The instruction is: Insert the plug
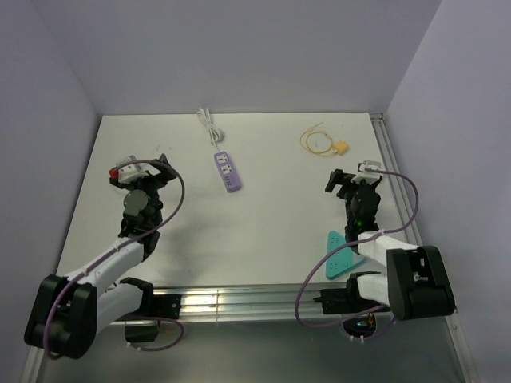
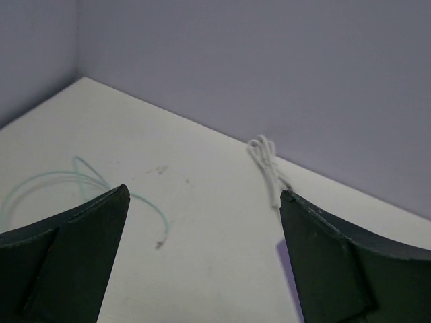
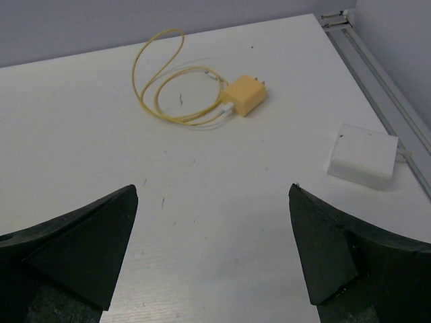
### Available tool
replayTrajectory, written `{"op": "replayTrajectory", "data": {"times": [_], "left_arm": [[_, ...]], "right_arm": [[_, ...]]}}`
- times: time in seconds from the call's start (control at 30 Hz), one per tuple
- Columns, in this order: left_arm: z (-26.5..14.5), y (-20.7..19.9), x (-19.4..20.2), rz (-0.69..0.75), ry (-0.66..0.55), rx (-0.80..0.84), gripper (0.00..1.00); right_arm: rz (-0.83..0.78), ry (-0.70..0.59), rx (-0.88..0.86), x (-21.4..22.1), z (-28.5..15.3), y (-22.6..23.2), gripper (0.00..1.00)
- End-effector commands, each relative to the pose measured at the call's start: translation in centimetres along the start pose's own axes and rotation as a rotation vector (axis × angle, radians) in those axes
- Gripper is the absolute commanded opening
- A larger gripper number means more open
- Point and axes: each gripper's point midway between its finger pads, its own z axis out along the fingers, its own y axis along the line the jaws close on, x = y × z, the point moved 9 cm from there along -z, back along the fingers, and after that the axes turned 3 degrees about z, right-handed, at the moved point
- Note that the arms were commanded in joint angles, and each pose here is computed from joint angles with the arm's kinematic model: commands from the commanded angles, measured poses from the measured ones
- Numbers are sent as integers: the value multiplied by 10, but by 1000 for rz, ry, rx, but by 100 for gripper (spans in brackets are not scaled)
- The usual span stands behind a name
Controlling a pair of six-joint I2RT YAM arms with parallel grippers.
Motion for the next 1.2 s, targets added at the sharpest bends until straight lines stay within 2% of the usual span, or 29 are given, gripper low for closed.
{"op": "replayTrajectory", "data": {"times": [0.0, 0.17, 0.2, 0.27, 0.3, 0.33, 0.4, 0.43, 0.47, 0.5, 0.57, 0.63, 0.77, 0.9, 0.93, 1.1, 1.17], "left_arm": [[-15, -15, -1, -123, 57, 0, 99], [-26, -19, -20, -386, 64, -37, 100], [-29, -17, -17, -396, 103, -60, 100], [-31, -22, -26, -514, 132, -92, 99], [-35, -20, -19, -504, 199, -123, 100], [-34, -24, -28, -545, 205, -119, 99], [-43, -28, -29, -571, 288, -83, 99], [-47, -31, -33, -582, 315, -51, 100], [-55, -35, -38, -600, 355, 16, 100], [-59, -38, -41, -602, 374, 65, 100], [-69, -41, -48, -615, 373, 171, 100], [-81, -45, -50, -672, 409, 259, 99], [-85, -49, -49, -629, 450, 246, 100], [-82, -41, -53, -553, 462, 109, 100], [-78, -38, -62, -541, 428, 52, 100], [-57, -34, -78, -360, 424, -102, 100], [-42, -38, -69, -271, 507, -141, 100]], "right_arm": [[4, -22, 44, -24, 4, 3, 100], [73, -31, 48, -38, -14, 7, 100], [98, -40, 44, -41, -18, 9, 100], [117, -62, 7, -50, -27, 15, 100], [121, -70, -18, -52, -31, 17, 100], [190, -81, -6, -56, -34, 18, 100], [354, -72, 71, -67, -42, 18, 100], [382, -51, 87, -69, -44, 19, 100], [375, 18, 108, -66, -50, 17, 100], [344, 22, 89, -77, -52, 20, 100], [287, 142, -31, -74, -58, 29, 100], [249, 198, -167, -81, -60, 42, 100], [301, 293, -266, -80, -61, 54, 100], [368, 333, -314, -80, -59, 62, 100], [383, 359, -314, -77, -57, 64, 100], [459, 473, -232, -66, -53, 64, 100], [461, 528, -192, -58, -56, 62, 100]]}}
